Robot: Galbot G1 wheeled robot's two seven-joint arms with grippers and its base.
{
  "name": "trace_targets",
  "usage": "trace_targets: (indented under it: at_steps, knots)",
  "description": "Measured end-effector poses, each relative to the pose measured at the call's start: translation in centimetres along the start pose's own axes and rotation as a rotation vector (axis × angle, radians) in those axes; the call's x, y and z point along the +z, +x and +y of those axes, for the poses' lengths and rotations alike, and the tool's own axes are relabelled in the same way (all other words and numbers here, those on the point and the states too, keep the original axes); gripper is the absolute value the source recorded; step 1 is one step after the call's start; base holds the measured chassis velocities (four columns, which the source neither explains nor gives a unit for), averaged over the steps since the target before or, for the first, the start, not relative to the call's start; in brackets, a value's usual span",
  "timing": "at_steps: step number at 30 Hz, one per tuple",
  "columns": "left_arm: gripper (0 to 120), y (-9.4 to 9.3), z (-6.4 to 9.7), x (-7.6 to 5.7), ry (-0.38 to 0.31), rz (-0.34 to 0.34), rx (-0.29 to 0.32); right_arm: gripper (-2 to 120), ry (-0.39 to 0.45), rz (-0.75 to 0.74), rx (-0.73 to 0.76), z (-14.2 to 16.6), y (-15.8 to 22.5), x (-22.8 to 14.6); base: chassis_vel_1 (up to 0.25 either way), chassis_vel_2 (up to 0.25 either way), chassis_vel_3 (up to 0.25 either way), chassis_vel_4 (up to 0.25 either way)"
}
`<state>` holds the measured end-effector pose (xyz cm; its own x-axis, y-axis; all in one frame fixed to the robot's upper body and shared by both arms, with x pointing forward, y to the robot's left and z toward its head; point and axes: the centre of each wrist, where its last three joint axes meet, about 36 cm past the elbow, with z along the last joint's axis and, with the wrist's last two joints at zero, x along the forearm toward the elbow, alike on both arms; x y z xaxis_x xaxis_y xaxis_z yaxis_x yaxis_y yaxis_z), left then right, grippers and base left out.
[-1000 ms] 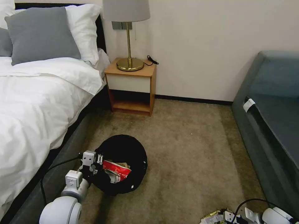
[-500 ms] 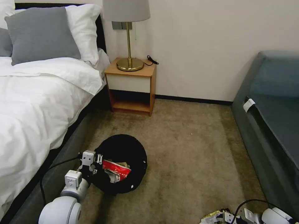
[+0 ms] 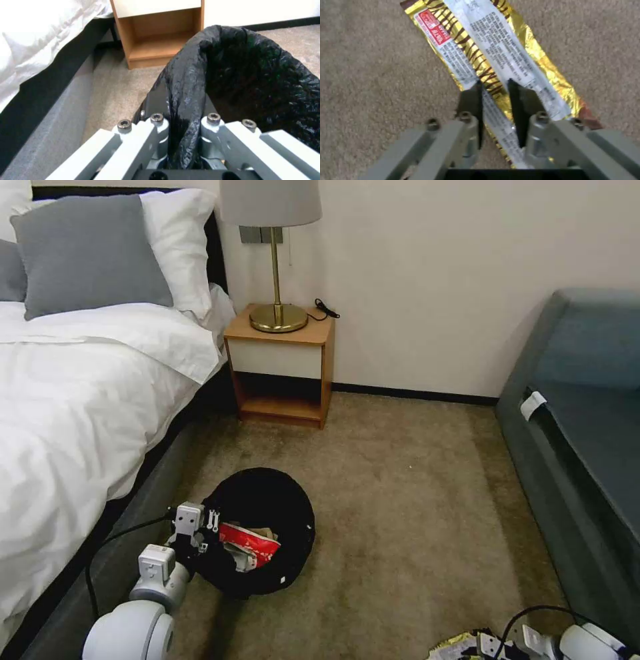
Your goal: Pick up the trash bin, then pick up the garbage on the floor and place it into the trash bin.
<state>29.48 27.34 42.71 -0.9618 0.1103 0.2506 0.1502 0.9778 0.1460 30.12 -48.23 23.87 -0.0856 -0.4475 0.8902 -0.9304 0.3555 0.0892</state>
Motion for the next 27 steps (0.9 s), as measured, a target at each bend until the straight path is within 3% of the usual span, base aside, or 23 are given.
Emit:
trace_targets:
  at_steps: [3, 27]
  knots:
    - [7, -0.02, -0.01, 0.06, 0.001, 0.002, -0.001, 0, 0.001, -0.002, 0.000, -0.02, -0.03, -0.04, 0.000, 0.000, 0.000, 0.000]
    - [7, -0.01, 0.00, 0.15, 0.003, 0.003, -0.002, 0, 0.006, -0.013, 0.000, -0.41, -0.03, -0.32, 0.000, 0.000, 0.000, 0.000]
